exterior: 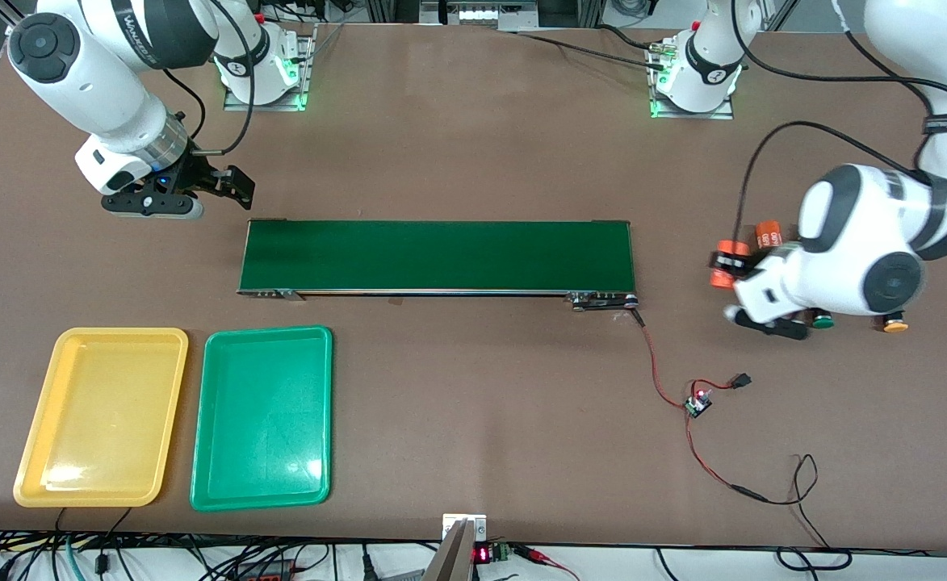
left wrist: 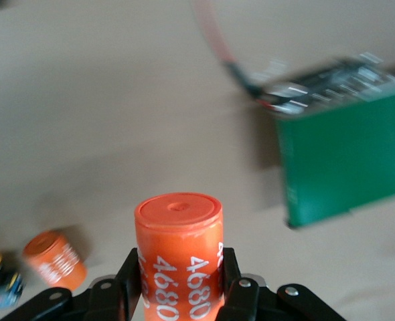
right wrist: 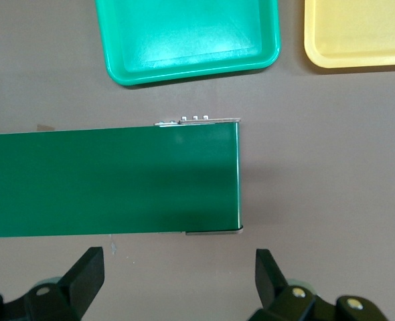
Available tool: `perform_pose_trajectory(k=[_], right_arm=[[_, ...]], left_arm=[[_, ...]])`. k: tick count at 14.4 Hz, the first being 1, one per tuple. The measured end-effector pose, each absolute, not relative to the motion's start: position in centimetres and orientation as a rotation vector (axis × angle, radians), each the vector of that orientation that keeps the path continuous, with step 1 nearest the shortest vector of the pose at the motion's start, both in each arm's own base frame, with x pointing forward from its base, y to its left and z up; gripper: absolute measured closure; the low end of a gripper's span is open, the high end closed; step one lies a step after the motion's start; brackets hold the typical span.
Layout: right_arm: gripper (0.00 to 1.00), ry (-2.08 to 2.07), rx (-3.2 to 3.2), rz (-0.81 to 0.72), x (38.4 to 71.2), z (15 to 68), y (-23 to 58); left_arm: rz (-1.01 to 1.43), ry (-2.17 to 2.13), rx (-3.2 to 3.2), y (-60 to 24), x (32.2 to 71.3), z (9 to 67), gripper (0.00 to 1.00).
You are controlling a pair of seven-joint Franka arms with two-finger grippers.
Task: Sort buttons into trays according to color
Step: 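Place the orange cylinder on the belt while the right gripper moves to the belt end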
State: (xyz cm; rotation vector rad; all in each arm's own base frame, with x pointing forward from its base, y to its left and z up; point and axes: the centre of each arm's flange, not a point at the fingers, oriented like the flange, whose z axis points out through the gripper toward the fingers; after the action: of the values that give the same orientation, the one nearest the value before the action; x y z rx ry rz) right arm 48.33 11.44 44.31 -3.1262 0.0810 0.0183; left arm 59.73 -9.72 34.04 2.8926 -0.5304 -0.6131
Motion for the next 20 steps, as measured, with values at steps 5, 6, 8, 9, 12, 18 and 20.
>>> perform_pose_trajectory(k=[5,6,8,9,12,18,20], right_arm=[[0.00,0.086,-3.125,0.017,48.7,43.7,11.4],[0.00,0.087,-3.125,0.017,48.7,43.7,11.3],[0.00,0.088,-3.125,0.018,48.7,43.7,11.3],[0.00,0.090,-3.125,0.018,48.7,43.7,11.2],[0.00,0.095,-3.124,0.018,48.8,43.7,11.1],[0.00,0.102,-3.124,0.018,48.8,43.7,10.9],[0.00,0.106,-3.123,0.017,48.9,43.7,10.7]], left_arm=[[-0.471,-1.292,2.567,-18.0,59.0,32.1,0.50],[-0.439,-1.437,2.480,-19.8,58.7,31.5,0.50],[-0.407,-1.649,2.332,-23.1,57.4,29.8,0.50],[-0.379,-1.746,2.260,-24.2,56.7,28.8,0.50],[-0.343,-1.903,2.116,-25.3,55.1,26.3,0.50],[-0.372,-2.089,2.038,-27.9,53.6,26.0,0.48],[-0.368,-2.103,2.041,-28.0,53.7,26.7,0.33]])
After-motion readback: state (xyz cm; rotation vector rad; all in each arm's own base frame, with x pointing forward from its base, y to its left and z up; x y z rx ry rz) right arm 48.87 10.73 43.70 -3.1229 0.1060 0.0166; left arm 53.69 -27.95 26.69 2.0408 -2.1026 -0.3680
